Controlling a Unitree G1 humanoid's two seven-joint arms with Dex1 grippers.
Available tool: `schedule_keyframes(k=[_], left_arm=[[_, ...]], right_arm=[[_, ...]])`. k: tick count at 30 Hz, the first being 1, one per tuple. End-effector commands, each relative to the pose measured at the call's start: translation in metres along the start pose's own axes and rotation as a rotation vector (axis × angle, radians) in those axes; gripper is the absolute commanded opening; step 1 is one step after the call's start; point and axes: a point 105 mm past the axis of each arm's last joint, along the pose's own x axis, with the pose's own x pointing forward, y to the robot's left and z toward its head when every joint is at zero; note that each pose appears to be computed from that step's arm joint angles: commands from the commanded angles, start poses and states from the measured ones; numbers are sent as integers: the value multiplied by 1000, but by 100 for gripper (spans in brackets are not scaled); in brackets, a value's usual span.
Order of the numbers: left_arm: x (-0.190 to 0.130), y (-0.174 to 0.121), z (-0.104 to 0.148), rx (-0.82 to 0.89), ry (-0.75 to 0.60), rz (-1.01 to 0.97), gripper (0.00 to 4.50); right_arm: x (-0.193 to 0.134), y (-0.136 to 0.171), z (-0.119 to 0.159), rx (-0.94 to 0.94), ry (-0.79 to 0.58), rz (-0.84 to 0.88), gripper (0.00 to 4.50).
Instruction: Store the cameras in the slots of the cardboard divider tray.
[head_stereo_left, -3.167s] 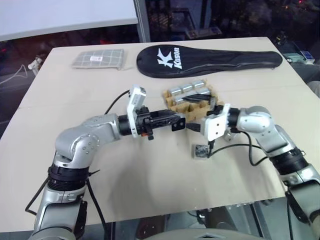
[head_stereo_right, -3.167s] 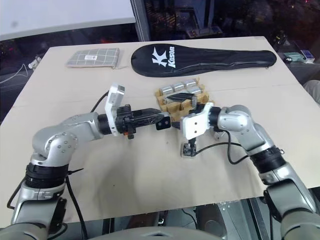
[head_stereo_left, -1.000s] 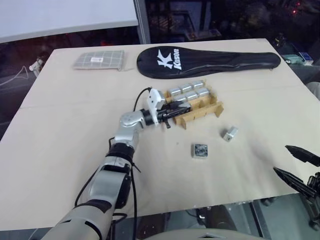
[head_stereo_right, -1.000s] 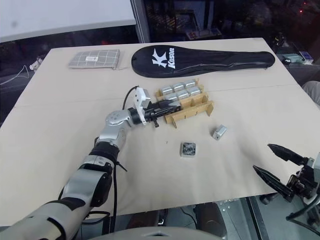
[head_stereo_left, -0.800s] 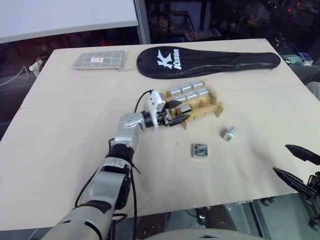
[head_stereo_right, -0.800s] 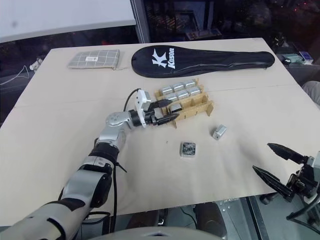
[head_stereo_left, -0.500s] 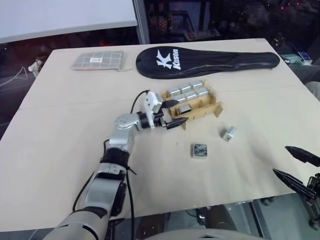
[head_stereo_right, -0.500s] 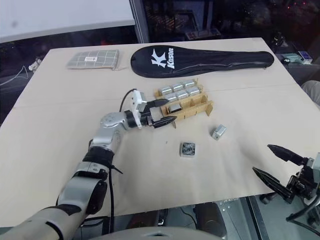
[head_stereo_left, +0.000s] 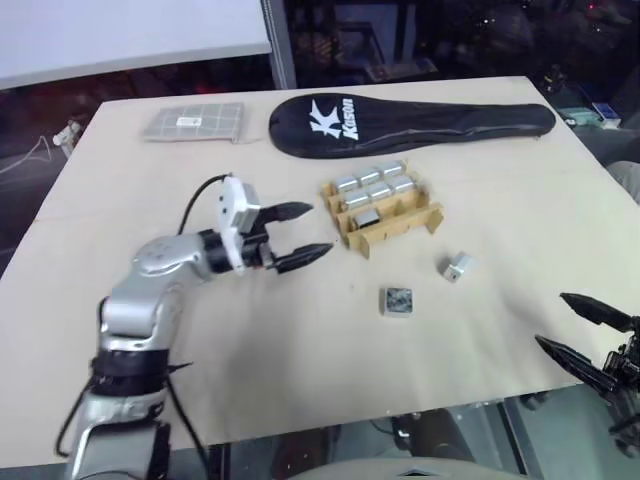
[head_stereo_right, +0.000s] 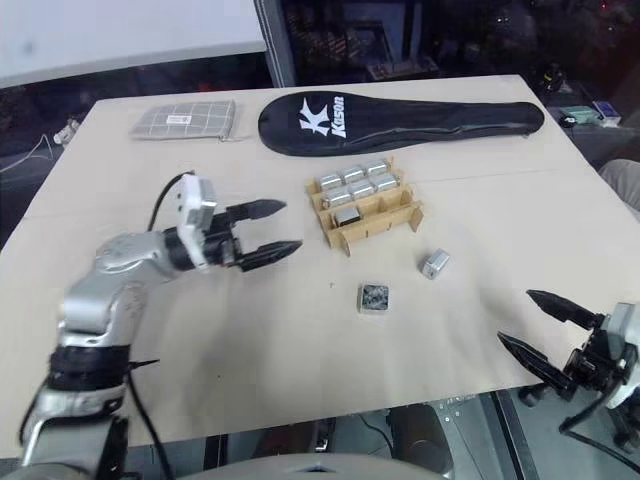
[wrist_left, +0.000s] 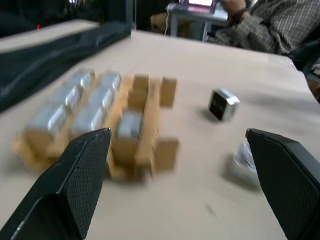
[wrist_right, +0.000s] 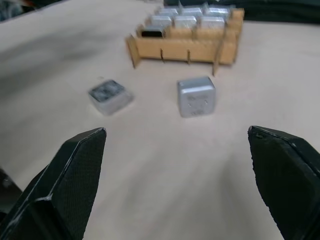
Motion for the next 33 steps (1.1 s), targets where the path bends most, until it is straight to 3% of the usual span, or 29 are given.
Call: schedule_keyframes(k=[1, 3, 7, 13, 17, 23, 28, 33], left_arm=[[-22, -18, 21, 34, 8, -34, 446], [-32, -30, 18, 54, 54, -71, 446], [-54, -52, 13, 9, 113, -171, 446], [-58, -56, 20, 16, 102, -150, 446], [-59, -59, 26, 15, 91, -147, 446], [-58, -63, 29, 12, 82, -127, 446], [-59, -67, 29, 6, 85, -113, 446], [-59, -67, 30, 9, 83, -99, 446]], right_arm=[[12, -14, -1, -16, 50, -80, 450], [20, -20, -8, -24, 99, -125, 450], [42, -17, -4, 50, 25, -143, 450], [74, -15, -7, 4, 81, -113, 450], [93, -18, -17, -130, 286, -1, 450], [117, -29, 1, -105, 255, 65, 450], [116, -25, -3, -209, 368, 219, 450], [104, -37, 12, -383, 530, 366, 450]])
